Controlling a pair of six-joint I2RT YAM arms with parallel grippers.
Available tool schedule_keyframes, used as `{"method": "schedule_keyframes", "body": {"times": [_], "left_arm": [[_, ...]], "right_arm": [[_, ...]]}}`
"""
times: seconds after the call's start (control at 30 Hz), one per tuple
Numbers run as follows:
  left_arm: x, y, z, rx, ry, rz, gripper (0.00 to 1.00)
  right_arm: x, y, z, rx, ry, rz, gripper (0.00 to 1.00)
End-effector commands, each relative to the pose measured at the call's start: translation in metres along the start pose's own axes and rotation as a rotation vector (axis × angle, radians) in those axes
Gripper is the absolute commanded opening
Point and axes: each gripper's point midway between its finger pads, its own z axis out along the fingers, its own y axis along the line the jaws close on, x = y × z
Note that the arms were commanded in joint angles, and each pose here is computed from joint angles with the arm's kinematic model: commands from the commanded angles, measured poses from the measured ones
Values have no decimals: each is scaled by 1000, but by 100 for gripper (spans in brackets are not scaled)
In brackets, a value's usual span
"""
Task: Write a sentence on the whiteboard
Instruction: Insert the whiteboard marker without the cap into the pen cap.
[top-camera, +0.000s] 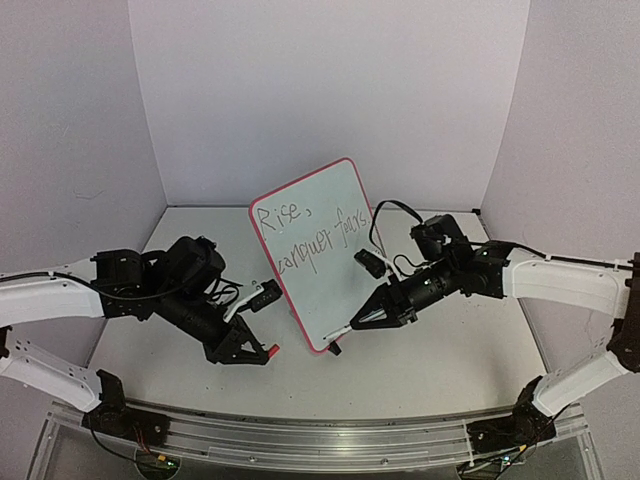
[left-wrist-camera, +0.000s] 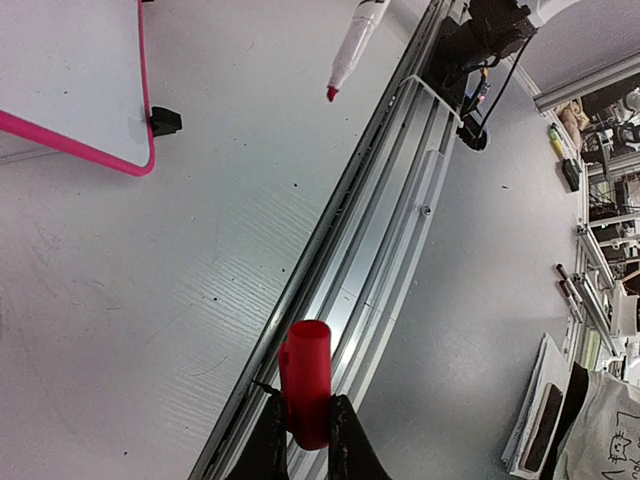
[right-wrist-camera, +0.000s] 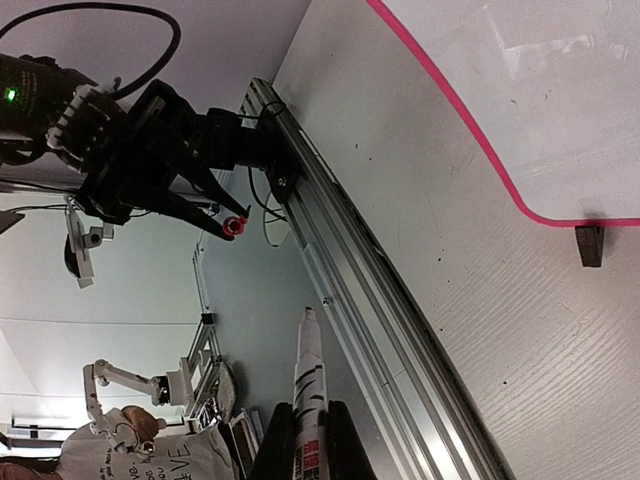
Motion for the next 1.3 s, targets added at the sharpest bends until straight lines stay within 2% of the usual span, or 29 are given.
{"method": "schedule_keyframes", "body": {"times": [0.0, 0.13, 0.43, 1.27], "left_arm": [[-31, -22, 7, 46, -59, 90, 0], [-29, -30, 24, 75, -16, 121, 0], [-30, -32, 28, 80, -5, 142, 0], [-25, -33, 31, 85, 35, 147, 0]], "right_arm": [[-13, 25, 9, -66, 1, -55, 0], [-7, 31, 21, -110, 61, -53, 0], [2, 35, 31, -145, 117, -53, 0], [2, 36, 32, -143, 112, -73, 0]]}}
